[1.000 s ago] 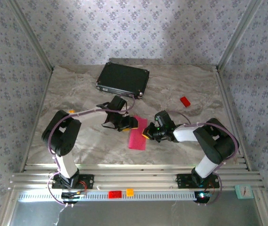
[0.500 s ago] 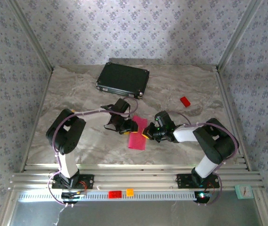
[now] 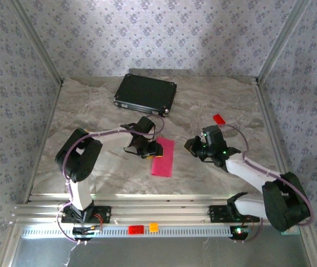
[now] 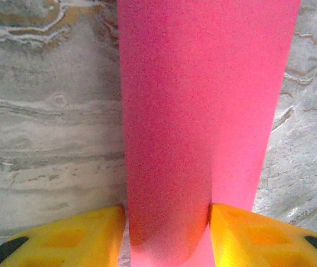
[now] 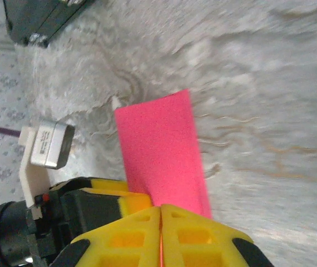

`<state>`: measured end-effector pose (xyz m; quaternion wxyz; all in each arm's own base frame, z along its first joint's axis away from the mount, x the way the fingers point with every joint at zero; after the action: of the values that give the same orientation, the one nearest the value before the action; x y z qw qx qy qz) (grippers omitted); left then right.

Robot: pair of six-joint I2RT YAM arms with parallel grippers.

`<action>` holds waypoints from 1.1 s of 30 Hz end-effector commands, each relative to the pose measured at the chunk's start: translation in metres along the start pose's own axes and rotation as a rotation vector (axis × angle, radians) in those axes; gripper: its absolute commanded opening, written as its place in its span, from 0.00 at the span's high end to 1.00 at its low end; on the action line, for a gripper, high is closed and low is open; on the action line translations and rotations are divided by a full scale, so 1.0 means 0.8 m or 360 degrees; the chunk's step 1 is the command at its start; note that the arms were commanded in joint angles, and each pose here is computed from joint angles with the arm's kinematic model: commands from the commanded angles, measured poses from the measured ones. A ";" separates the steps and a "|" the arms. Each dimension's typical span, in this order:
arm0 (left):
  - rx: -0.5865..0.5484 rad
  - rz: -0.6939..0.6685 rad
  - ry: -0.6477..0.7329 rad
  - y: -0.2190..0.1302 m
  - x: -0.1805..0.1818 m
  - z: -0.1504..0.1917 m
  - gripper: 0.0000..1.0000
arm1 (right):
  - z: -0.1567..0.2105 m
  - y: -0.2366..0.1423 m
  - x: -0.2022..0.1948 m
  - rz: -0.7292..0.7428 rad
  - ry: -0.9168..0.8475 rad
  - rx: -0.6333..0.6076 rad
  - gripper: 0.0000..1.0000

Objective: Fold a paper plane with a square sheet of paper (pick it up from the middle)

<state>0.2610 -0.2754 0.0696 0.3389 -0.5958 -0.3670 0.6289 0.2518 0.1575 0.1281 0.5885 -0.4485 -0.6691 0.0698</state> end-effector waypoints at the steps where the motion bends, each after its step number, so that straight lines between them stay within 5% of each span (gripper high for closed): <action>1: 0.0014 -0.0230 -0.0086 0.013 0.033 0.002 0.54 | 0.013 -0.012 -0.038 0.0173 0.0061 0.0005 0.90; 33: 0.0102 -0.0533 -0.0019 0.047 0.055 0.010 0.51 | 0.020 -0.009 -0.051 0.0180 0.0097 0.0026 0.90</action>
<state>0.2631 -0.2826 0.0662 0.3849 -0.5632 -0.3957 0.6149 0.2320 0.1341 0.1024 0.6047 -0.4795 -0.6296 0.0900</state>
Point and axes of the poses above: each hand's point on the last joint's axis, 136 mm out from that joint toward the fingers, its own y axis out along the fingers, its own x axis along the line the jaws close on, z = x × y, the point moved 5 cm from there along -y, back along the fingers, and after that the axes turned 9 degrees about -y, right-handed, at the moved point
